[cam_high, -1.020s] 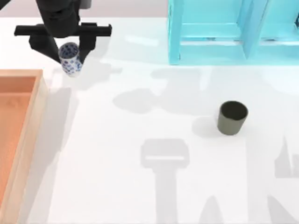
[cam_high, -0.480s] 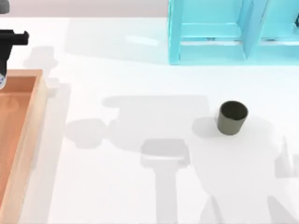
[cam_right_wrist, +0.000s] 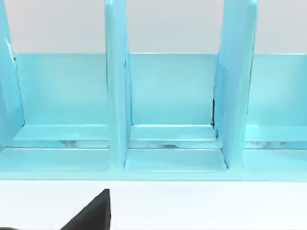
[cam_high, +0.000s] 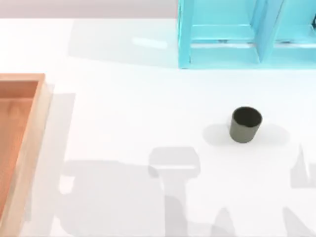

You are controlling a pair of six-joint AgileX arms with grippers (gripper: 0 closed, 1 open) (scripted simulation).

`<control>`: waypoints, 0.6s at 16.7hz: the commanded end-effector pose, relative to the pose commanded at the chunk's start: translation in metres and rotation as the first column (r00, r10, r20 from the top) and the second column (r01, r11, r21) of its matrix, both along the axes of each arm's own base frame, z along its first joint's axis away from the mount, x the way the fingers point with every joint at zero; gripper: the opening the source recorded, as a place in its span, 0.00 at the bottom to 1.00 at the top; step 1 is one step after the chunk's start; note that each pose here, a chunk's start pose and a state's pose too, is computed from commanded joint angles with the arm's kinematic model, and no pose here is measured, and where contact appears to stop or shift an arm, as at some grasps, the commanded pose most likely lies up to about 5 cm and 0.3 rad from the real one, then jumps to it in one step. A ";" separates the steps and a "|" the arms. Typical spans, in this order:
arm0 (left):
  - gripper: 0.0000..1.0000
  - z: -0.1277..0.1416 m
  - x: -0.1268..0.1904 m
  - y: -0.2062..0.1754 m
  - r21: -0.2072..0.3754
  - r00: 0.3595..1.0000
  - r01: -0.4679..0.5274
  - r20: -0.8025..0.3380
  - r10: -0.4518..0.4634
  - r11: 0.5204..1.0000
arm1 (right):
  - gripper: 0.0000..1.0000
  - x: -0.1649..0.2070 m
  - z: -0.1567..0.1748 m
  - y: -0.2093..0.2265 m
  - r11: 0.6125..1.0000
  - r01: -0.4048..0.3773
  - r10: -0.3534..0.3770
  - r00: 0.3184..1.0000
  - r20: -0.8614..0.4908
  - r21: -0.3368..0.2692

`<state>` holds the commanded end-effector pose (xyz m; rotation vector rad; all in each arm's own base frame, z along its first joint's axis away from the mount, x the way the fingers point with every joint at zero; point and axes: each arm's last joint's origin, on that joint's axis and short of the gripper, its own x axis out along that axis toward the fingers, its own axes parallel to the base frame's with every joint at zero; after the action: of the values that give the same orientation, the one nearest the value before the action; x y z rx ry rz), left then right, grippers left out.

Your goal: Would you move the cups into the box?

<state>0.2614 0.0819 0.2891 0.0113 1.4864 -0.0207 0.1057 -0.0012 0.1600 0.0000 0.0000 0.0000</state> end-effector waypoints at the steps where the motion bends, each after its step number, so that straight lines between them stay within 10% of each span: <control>1: 0.00 -0.002 -0.016 0.006 0.001 1.000 -0.001 0.002 0.001 1.000 | 1.00 0.000 0.000 0.000 1.000 0.000 0.000 1.000 0.000 0.000; 10: 0.00 -0.009 -0.055 0.015 0.002 1.000 0.003 0.006 -0.003 1.000 | 1.00 0.000 0.000 0.000 1.000 0.000 0.000 1.000 0.000 0.000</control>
<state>0.2062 0.0967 0.2799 0.0149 1.4806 -0.0221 0.1057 -0.0012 0.1600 0.0000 0.0000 0.0000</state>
